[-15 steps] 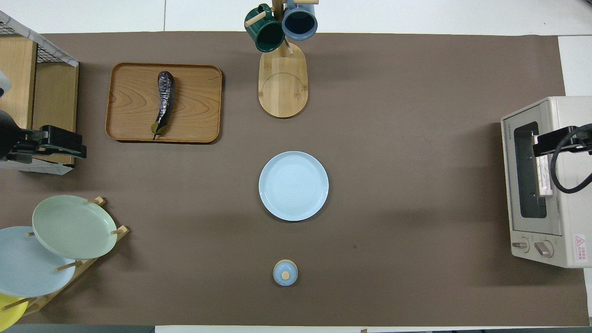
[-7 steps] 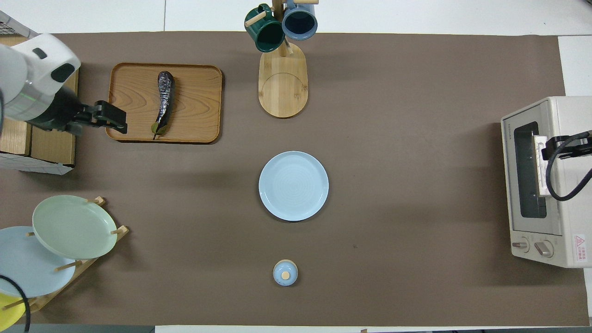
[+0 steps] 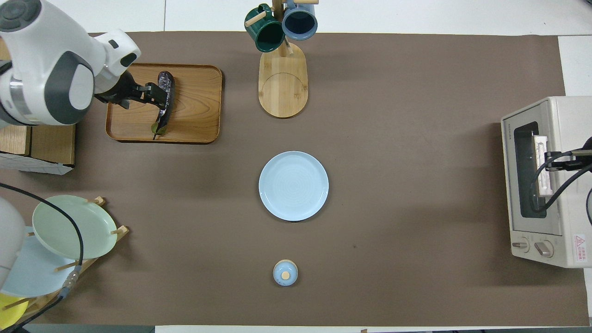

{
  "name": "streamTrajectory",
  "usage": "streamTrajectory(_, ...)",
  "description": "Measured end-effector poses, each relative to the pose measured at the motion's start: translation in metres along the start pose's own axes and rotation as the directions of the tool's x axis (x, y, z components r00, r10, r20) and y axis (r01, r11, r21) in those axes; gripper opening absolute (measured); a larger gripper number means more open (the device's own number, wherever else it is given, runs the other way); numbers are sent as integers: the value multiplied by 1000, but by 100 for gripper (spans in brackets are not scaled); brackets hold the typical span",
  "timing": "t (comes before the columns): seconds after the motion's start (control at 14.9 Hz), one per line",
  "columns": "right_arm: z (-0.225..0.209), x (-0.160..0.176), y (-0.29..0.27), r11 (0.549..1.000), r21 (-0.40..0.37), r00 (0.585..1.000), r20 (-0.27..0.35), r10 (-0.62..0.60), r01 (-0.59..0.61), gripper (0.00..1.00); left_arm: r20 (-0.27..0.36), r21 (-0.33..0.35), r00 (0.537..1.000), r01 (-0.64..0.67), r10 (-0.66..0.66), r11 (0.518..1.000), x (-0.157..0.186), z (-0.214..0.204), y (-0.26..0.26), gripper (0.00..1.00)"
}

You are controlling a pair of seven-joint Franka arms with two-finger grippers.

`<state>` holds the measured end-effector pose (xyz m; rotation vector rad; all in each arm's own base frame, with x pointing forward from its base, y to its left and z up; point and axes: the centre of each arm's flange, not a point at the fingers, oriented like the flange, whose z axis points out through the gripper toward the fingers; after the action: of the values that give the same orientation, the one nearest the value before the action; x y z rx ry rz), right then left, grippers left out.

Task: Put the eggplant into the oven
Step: 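Reach the left gripper down to the purple eggplant on the wooden tray, then grasp the eggplant with the left gripper while the right gripper reaches the oven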

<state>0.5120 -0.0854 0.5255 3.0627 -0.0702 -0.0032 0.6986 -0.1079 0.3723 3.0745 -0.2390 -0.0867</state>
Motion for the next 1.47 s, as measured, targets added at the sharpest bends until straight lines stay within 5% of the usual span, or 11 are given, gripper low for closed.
streamTrajectory(0.27, 16, -6, 8, 1000, -2, 1000, 24, 14, -14, 1, -61, 33, 997, -42, 44, 999, 17, 29, -1, 100)
streamTrajectory(1.47, 54, -16, 32, 1000, 1, 999, 49, 12, -12, 1, -126, 44, 988, -87, 92, 995, 5, 73, 4, 92)
